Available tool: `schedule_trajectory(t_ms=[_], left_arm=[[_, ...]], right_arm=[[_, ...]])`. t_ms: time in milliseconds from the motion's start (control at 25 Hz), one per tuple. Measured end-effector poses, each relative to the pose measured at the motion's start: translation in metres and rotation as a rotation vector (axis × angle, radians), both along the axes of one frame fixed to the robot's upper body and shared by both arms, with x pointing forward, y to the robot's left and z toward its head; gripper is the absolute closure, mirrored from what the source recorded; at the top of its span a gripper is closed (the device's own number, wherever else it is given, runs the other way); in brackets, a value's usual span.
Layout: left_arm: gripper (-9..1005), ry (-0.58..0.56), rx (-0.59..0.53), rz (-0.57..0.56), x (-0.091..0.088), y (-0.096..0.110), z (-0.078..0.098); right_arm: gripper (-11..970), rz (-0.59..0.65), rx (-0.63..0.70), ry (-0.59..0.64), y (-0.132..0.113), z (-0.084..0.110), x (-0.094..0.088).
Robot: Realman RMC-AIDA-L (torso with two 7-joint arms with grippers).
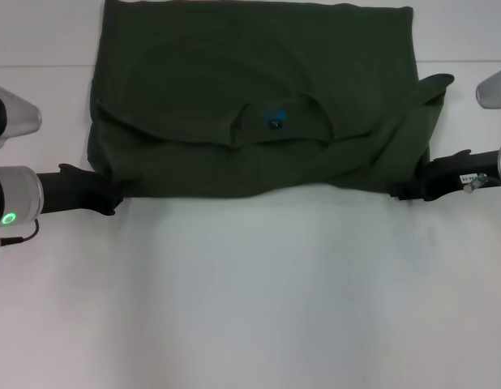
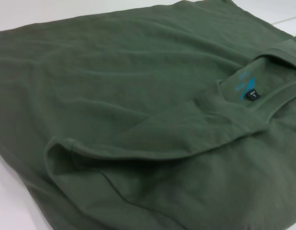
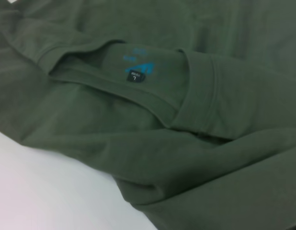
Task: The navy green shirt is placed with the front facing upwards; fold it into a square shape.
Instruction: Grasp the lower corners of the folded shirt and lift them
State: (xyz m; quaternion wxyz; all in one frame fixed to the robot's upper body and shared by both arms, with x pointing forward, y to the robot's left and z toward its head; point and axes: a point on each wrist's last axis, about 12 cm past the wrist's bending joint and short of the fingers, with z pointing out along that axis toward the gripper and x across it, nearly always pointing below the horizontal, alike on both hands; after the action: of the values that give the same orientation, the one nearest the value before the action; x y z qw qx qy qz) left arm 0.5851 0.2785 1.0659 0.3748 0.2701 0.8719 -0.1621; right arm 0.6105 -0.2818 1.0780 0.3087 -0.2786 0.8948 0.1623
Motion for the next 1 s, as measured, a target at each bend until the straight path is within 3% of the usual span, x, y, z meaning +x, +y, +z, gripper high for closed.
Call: schedule_trajectory(t_ms=[640, 1000], left_arm=[[940, -0.002, 0.001, 0.007, 0.0013, -0.0002, 0.0002], [940, -0.001, 0.000, 0.009, 0.0012, -0.0002, -0.0003]], right_arm=[[809, 0.011, -0.011, -0.016, -0.0045, -0.0030, -0.0034], [895, 0.033, -0.017, -0.028, -0.0092, -0.0023, -0.0072]])
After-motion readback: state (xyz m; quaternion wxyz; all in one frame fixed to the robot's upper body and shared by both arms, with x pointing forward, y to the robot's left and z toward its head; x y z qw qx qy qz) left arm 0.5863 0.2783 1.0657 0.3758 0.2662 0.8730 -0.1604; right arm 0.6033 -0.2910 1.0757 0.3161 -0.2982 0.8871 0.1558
